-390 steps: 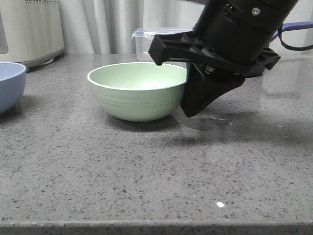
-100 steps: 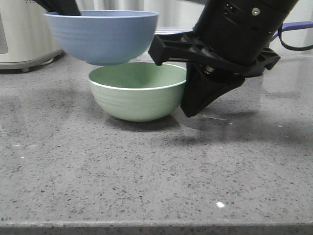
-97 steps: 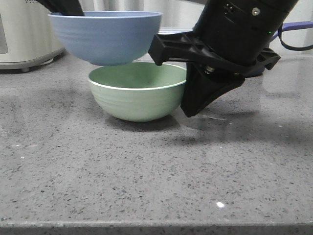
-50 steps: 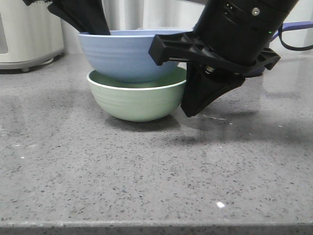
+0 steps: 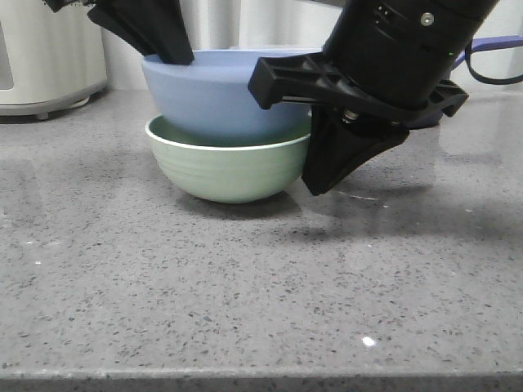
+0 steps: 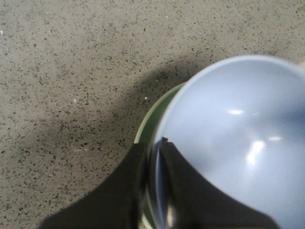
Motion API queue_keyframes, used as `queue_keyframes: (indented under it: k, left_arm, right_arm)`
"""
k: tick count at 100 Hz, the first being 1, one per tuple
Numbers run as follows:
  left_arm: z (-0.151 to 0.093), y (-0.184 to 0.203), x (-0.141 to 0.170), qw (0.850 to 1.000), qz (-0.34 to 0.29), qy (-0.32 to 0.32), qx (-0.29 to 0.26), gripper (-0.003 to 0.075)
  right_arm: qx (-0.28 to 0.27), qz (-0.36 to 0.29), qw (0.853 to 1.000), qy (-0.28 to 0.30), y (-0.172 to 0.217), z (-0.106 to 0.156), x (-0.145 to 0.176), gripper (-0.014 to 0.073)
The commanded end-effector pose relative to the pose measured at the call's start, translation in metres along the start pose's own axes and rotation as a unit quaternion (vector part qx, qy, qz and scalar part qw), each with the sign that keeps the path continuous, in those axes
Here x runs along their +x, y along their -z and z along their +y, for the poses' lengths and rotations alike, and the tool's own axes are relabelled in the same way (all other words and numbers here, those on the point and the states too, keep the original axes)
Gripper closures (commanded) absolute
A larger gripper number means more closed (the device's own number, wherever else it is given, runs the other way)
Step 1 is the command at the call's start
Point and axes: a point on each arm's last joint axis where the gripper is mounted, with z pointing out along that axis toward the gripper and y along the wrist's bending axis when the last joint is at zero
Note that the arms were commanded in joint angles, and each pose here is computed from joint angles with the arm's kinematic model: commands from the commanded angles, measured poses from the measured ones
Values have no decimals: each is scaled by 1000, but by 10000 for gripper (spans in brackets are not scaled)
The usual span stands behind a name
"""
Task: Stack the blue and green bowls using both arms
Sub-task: 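Move the blue bowl over the green bowl and lower it inside, then release the blue bowl and raise both grippers away from the stack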
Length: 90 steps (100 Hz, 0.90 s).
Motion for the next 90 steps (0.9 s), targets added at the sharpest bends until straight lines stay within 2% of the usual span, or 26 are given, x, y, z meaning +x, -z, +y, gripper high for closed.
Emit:
queue_keyframes:
  k: [1, 10, 17, 36, 58, 72, 90]
  left_arm:
    - [-11, 24, -10, 998, -56, 1, 18, 511]
    - [-11, 24, -9, 998, -53, 1, 18, 410]
    - [-11, 24, -9, 999, -49, 1, 19, 385]
    - [-12, 24, -9, 999, -49, 1, 19, 385]
    - [0, 42, -8, 997, -71, 6, -1, 385]
    - [12, 61, 0, 995, -95, 20, -19, 386]
    - [30, 79, 27, 990, -126, 39, -56, 387]
  right_arm:
    - [-10, -50, 999, 3, 16, 4, -12, 662]
    - [-10, -50, 999, 3, 16, 4, -12, 662]
    - [-10, -50, 999, 3, 16, 4, -12, 662]
    - [-10, -52, 999, 3, 16, 4, -12, 662]
    - [-6, -63, 998, -7, 25, -3, -14, 662]
    - [6, -75, 997, -25, 37, -17, -12, 662]
    - [28, -89, 994, -54, 53, -39, 0, 662]
